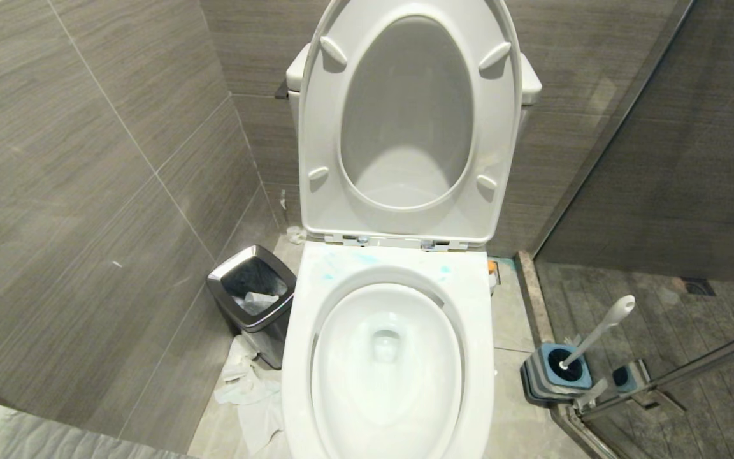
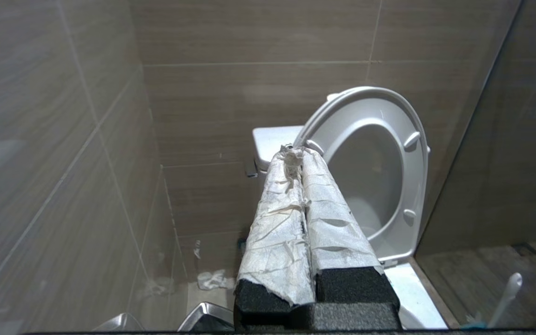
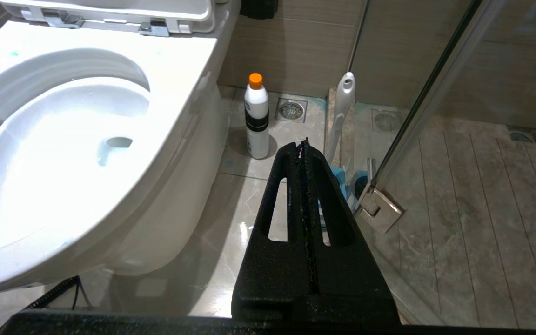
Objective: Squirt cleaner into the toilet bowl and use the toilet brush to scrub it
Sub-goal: Pour in the cleaning agent
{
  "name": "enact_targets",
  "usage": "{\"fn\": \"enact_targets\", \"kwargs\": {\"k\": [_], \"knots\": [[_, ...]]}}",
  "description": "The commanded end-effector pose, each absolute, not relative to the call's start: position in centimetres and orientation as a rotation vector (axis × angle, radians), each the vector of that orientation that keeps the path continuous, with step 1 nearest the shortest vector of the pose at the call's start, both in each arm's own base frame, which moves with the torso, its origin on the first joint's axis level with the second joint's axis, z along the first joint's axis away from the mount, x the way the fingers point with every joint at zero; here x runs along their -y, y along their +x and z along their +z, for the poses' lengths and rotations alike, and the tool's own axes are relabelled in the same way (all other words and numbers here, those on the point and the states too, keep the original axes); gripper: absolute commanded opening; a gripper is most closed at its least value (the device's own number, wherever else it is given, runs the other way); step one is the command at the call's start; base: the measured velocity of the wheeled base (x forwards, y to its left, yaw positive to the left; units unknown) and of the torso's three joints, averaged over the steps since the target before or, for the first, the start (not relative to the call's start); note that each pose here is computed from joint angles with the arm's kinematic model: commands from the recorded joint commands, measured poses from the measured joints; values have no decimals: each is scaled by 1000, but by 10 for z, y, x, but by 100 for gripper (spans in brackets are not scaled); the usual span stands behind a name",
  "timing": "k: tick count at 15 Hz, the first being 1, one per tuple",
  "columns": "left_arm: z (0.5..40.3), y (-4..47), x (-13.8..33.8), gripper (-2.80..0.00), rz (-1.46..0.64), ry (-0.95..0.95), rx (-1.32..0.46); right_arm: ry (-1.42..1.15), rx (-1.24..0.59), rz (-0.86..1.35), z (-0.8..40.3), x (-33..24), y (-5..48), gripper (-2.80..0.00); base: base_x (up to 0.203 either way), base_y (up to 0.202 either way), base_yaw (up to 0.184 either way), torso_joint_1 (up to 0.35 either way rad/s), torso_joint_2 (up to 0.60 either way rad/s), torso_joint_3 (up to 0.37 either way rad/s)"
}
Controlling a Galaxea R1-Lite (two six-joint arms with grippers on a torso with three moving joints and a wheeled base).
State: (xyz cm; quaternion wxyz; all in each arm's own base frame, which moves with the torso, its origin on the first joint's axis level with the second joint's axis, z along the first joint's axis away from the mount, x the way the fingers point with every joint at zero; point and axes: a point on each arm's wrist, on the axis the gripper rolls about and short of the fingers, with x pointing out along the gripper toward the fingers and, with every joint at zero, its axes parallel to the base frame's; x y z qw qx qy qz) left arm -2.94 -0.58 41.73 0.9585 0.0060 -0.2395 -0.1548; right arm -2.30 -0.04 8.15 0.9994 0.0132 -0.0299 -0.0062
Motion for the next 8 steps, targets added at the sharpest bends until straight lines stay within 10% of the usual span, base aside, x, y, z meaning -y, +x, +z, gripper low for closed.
{"fn": "enact_targets", "kwargs": {"k": [1, 8], "knots": [[405, -64, 7, -280, -289, 16, 547, 26, 35, -13, 75, 0, -21, -280, 0, 0, 0, 0, 0, 0], [319, -115, 19, -280, -311, 30, 469, 26, 35, -12, 75, 0, -21, -280, 0, 0, 0, 0, 0, 0]]}}
